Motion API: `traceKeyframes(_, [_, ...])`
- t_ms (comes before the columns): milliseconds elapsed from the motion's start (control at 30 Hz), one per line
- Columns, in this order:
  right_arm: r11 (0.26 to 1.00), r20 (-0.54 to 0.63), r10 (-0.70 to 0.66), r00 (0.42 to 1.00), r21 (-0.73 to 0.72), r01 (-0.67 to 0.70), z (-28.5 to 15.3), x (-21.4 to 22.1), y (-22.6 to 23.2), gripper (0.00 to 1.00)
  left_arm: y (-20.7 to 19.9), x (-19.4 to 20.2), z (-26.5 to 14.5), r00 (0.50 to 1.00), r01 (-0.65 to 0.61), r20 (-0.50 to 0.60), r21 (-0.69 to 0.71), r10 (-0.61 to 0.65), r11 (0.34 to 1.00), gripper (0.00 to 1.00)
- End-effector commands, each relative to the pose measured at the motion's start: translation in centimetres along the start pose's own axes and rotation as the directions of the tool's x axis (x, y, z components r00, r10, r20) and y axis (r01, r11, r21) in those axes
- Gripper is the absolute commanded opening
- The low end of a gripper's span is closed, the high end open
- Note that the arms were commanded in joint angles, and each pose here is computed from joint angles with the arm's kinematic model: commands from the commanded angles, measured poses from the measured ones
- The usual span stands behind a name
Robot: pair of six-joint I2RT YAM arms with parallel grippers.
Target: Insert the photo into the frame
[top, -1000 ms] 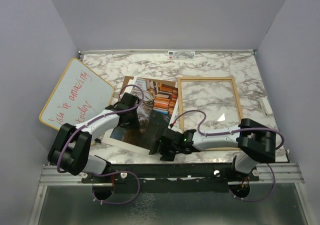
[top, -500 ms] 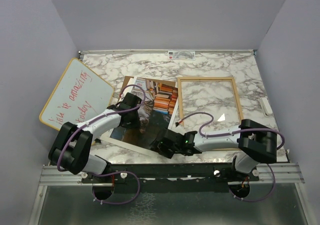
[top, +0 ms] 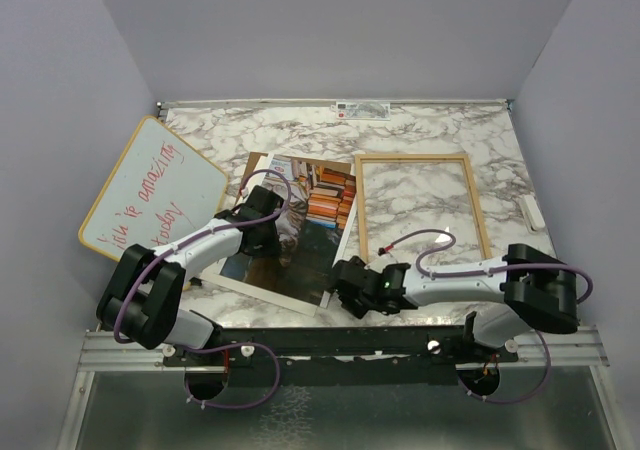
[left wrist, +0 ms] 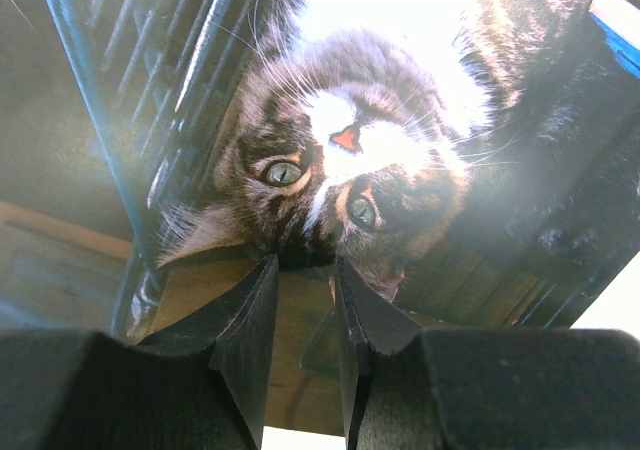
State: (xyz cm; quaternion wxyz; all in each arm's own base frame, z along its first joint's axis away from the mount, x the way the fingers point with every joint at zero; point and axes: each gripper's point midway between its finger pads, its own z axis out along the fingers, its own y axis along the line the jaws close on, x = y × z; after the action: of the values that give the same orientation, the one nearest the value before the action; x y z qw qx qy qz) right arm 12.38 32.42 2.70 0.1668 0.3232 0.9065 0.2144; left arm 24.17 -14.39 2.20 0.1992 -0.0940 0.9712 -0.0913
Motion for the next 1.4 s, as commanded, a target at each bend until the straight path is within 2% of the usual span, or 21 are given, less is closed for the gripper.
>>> traceKeyframes(0, [0.992, 0.115, -0.071, 0.991, 0.111, 0.058, 1.1, -2.9, -5.6, 0.64, 2.9, 3.2, 0.8, 0.995, -0.027, -0.102, -0.107, 0.016, 0.994, 0.31])
traceKeyframes(133, [0.991, 0.015, -0.127, 0.992, -0.032, 0.127, 2.2, -0.5, -3.4, 0.64, 2.9, 3.3, 0.8, 0.994, -0.028, -0.104, -0.106, 0.017, 0.994, 0.32])
traceKeyframes(267, [0.989, -0.051, -0.122, 0.991, -0.086, 0.118, 3.0, 0.5, -2.7, 0.65, 3.0, 3.5, 0.9, 0.993, -0.026, -0.114, -0.109, 0.014, 0.994, 0.32])
traceKeyframes(467, [0.961, -0.123, -0.159, 0.98, -0.248, 0.125, 3.1, 1.8, 0.8, 0.7, 3.3, 4.1, 1.2, 0.991, -0.019, -0.131, -0.121, 0.003, 0.992, 0.32])
traceKeyframes(700, [0.919, -0.122, -0.172, 0.977, -0.378, 0.115, 2.6, 2.1, 4.0, 0.71, 3.7, 4.7, 1.4, 0.989, -0.008, -0.146, -0.139, -0.013, 0.99, 0.32])
traceKeyframes(1033, [0.804, -0.093, -0.15, 0.984, -0.591, 0.067, 0.4, 1.1, 8.3, 0.72, 3.9, 5.0, 1.6, 0.988, -0.008, -0.156, -0.15, -0.016, 0.989, 0.32])
traceKeyframes(1100, [0.794, -0.087, -0.148, 0.985, -0.605, 0.066, 0.3, 1.0, 8.8, 0.69, 3.8, 4.9, 1.5, 0.988, -0.009, -0.154, -0.144, -0.014, 0.99, 0.32])
traceKeyframes(1200, [0.775, -0.082, -0.15, 0.985, -0.628, 0.066, -0.1, 0.9, 9.4, 0.57, 3.6, 4.7, 1.3, 0.989, -0.01, -0.149, -0.135, -0.011, 0.991, 0.32])
traceKeyframes(1267, [0.782, -0.091, -0.148, 0.985, -0.62, 0.06, 0.1, 0.9, 9.4, 0.49, 3.5, 4.6, 1.2, 0.989, -0.01, -0.146, -0.131, -0.009, 0.991, 0.32])
traceKeyframes(1367, [0.795, -0.119, -0.148, 0.982, -0.605, 0.046, 0.9, 1.1, 9.4, 0.43, 3.2, 4.3, 1.1, 0.99, -0.013, -0.143, -0.121, -0.005, 0.993, 0.32])
